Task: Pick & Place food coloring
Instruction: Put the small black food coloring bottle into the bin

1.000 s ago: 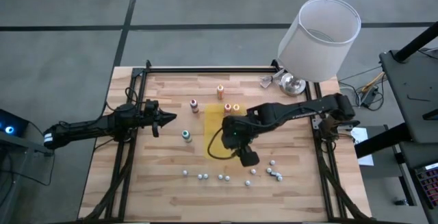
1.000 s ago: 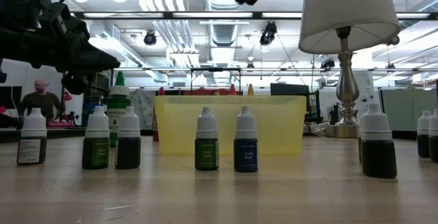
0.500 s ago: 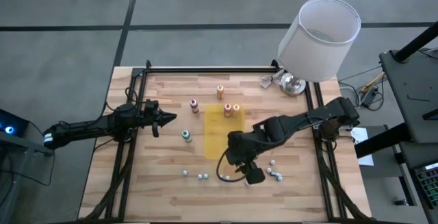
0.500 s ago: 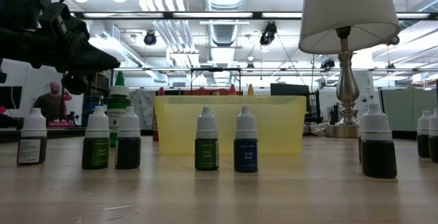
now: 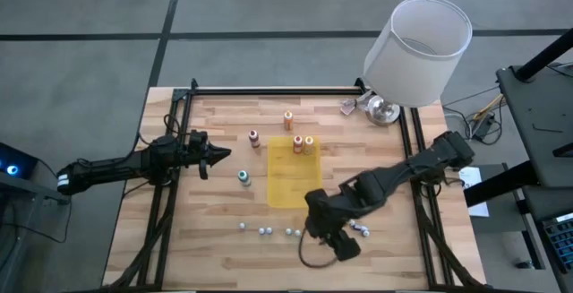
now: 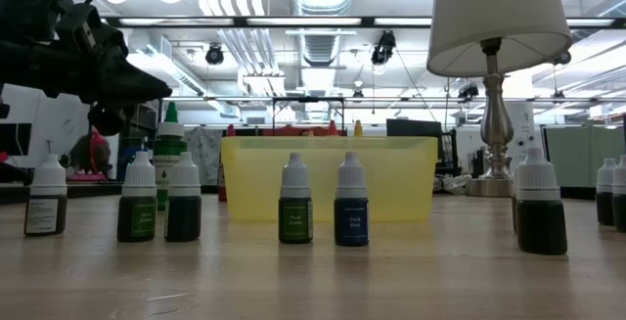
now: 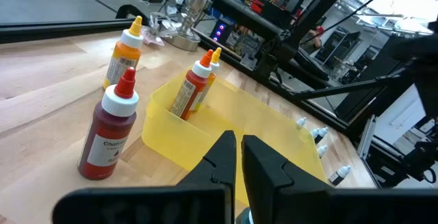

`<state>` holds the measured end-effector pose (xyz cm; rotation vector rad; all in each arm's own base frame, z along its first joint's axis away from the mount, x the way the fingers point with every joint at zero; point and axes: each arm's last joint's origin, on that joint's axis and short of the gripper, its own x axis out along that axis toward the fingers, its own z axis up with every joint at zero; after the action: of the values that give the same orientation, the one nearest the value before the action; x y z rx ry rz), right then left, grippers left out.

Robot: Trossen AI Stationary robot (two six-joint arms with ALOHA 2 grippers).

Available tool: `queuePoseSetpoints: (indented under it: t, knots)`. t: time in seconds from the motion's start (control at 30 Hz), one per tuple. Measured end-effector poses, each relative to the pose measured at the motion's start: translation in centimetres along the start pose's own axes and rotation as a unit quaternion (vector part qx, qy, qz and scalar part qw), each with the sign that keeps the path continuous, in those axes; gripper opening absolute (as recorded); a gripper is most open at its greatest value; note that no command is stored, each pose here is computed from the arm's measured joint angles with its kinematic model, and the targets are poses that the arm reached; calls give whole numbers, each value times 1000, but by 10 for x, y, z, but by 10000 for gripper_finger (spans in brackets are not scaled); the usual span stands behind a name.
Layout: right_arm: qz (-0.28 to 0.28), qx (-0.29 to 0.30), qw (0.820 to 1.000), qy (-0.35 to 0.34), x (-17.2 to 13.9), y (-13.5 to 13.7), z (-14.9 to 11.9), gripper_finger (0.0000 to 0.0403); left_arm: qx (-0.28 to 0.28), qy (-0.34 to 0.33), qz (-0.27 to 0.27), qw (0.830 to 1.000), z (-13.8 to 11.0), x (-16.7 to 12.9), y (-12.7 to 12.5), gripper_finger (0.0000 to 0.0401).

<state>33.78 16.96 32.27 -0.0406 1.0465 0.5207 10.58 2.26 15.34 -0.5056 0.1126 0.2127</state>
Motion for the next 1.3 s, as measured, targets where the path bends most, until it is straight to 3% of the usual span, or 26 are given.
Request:
queuePoseSetpoints:
  t: [0.23,0.57,0.83,1.3]
  knots:
    - [12,-19,1000,8,-5,18,-14,173,0,0,0,1000,0,0,0,0]
    - [-18,25,999,21,-15,17,-44,173,0,0,0,1000,0,0,0,0]
    - [-58,94,994,9,-25,-6,-52,173,0,0,0,1000,0,0,0,0]
    - [-95,132,987,-6,-37,-57,-49,173,0,0,0,1000,0,0,0,0]
